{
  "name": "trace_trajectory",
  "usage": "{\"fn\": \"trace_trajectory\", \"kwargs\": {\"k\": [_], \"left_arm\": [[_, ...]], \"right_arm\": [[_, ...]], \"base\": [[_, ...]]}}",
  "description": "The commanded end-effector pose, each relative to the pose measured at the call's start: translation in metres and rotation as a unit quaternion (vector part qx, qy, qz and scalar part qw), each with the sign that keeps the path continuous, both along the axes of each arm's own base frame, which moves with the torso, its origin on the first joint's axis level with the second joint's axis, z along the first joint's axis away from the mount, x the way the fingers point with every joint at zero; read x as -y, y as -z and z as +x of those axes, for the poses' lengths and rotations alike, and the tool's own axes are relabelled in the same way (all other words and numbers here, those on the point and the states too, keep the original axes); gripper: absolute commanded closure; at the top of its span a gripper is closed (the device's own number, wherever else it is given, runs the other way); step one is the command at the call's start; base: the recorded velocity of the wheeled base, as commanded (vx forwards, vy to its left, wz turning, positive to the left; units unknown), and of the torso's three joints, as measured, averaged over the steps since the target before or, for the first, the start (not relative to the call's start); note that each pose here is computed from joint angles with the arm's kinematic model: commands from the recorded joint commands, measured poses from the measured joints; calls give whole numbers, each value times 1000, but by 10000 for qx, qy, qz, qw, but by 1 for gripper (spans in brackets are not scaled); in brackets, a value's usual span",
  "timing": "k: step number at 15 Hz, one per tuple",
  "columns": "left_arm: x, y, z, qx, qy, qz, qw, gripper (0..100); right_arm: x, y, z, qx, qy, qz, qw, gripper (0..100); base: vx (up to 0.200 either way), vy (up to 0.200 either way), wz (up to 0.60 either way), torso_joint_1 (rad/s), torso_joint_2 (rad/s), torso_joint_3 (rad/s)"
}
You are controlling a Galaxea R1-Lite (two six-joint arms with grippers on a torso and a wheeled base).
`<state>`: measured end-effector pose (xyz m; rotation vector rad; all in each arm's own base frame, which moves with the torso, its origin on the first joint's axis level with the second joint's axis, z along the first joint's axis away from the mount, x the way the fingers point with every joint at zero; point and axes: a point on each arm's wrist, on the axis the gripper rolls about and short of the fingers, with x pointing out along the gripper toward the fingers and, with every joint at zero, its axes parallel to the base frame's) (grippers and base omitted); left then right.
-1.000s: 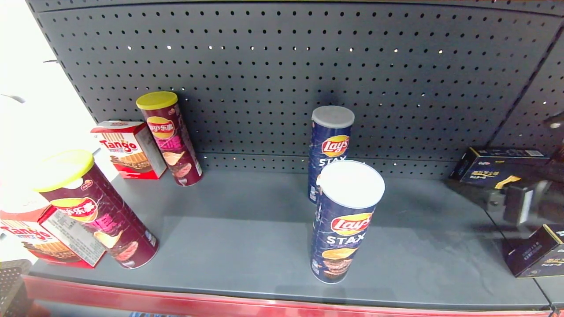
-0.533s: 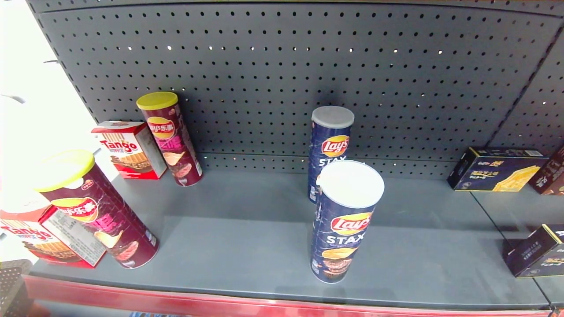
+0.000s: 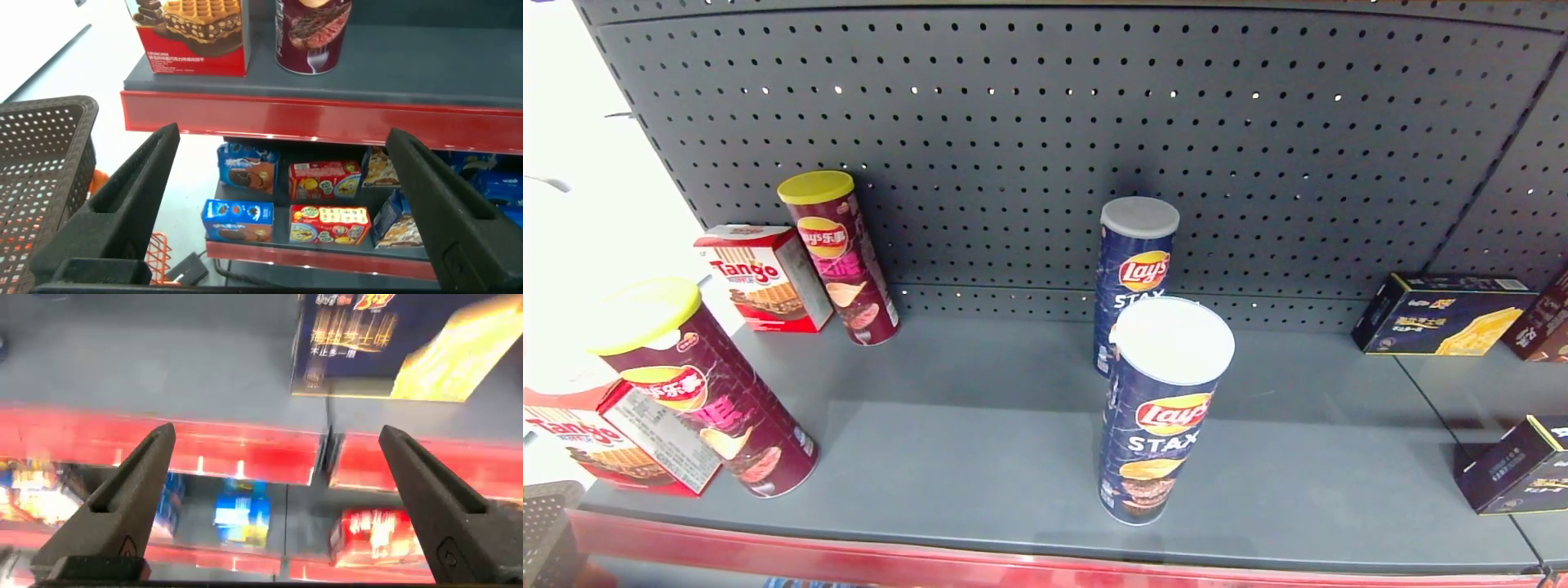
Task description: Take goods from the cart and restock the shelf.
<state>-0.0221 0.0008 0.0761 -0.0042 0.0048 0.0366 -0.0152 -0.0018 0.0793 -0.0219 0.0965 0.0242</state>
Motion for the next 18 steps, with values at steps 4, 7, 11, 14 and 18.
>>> {"fn": "trace_trajectory", "kwargs": {"k": [4,7,11,14,18], "left_arm": [[0,0,0,-5,-9,-25,10000,0],[0,0,0,-6,7,-9,10000,0],[0,0,0,2,98,-33,9999,0],[0,0,0,-6,98,-25,9999,0],[0,0,0,3,91,-40,10000,0]], "right_arm": [[0,2,-1,46,-2,43,10000,0],[-1,3,-6,415,343,82,9985,0],[-1,3,-7,438,297,84,9986,0],[-1,3,-7,437,212,81,9988,0],[-1,3,-7,437,221,96,9988,0]], "base": [[0,0,0,0,0,0],[0,0,0,0,0,0],[0,0,0,0,0,0],[0,0,0,0,0,0],[0,0,-150,1,1,-1]]}}
